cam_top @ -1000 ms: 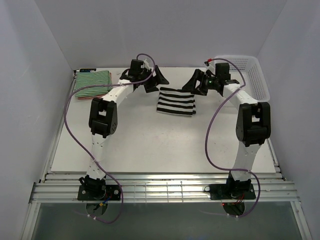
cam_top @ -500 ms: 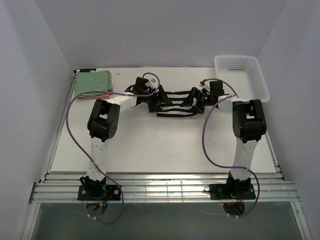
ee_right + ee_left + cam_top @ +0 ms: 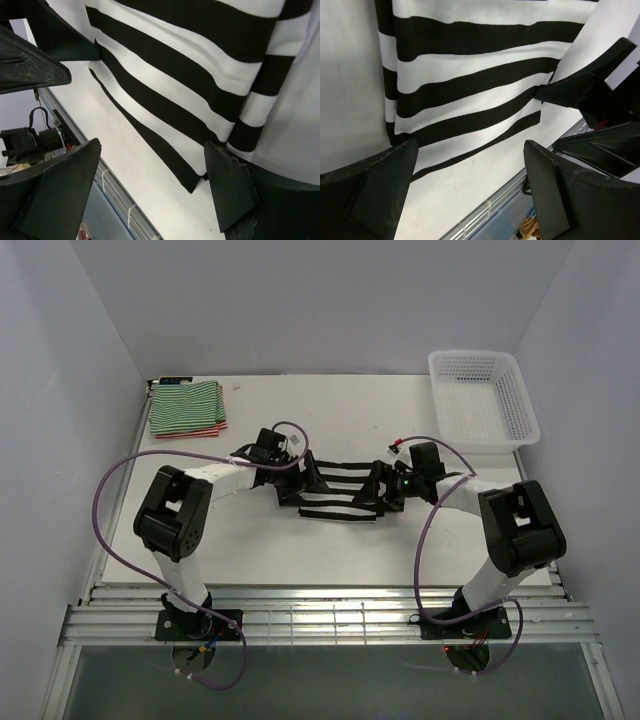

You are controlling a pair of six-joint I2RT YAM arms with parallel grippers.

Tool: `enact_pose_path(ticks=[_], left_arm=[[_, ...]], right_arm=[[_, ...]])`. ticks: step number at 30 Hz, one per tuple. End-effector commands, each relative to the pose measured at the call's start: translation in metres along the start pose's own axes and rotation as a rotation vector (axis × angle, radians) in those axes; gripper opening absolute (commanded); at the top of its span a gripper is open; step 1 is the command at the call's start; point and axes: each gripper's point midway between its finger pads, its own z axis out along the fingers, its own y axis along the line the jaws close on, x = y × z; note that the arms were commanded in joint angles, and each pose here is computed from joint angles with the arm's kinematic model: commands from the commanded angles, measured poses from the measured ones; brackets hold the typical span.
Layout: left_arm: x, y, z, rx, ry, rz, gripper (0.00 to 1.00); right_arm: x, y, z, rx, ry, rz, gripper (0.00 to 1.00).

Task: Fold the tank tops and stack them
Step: Fold the tank top

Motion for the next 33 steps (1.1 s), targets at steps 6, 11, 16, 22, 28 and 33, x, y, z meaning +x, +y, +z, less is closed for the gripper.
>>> enact_pose_path(ticks=[6, 11, 16, 22, 28, 33], left_arm=[[0.021, -0.011, -0.059, -0.064, -0.115, 0.088, 0.98], [0.009, -0.009, -0.069, -0.136, -0.165, 0.144, 0.98], [-0.008, 0.011, -0.06, -0.264, -0.175, 0.16, 0.98], [-0.024, 0.026, -0.04, -0.336, -0.171, 0.159, 0.98], [-0.017, 0.04, -0.016, -0.366, -0.103, 0.167, 0.98], [-0.009, 0.05, -0.005, -0.399, -0.077, 0.166, 0.91]], right_arm=[[0.005, 0.027, -0.035, 0.052, -0.066, -0.087, 0.9], [-0.008, 0.056, -0.056, 0.012, -0.112, -0.18, 0.9], [-0.016, 0.06, -0.069, 0.06, -0.145, -0.237, 0.9], [-0.017, 0.06, -0.077, 0.093, -0.156, -0.27, 0.9], [-0.016, 0.055, -0.083, 0.12, -0.17, -0.276, 0.9], [-0.016, 0.052, -0.085, 0.13, -0.178, -0.277, 0.9]])
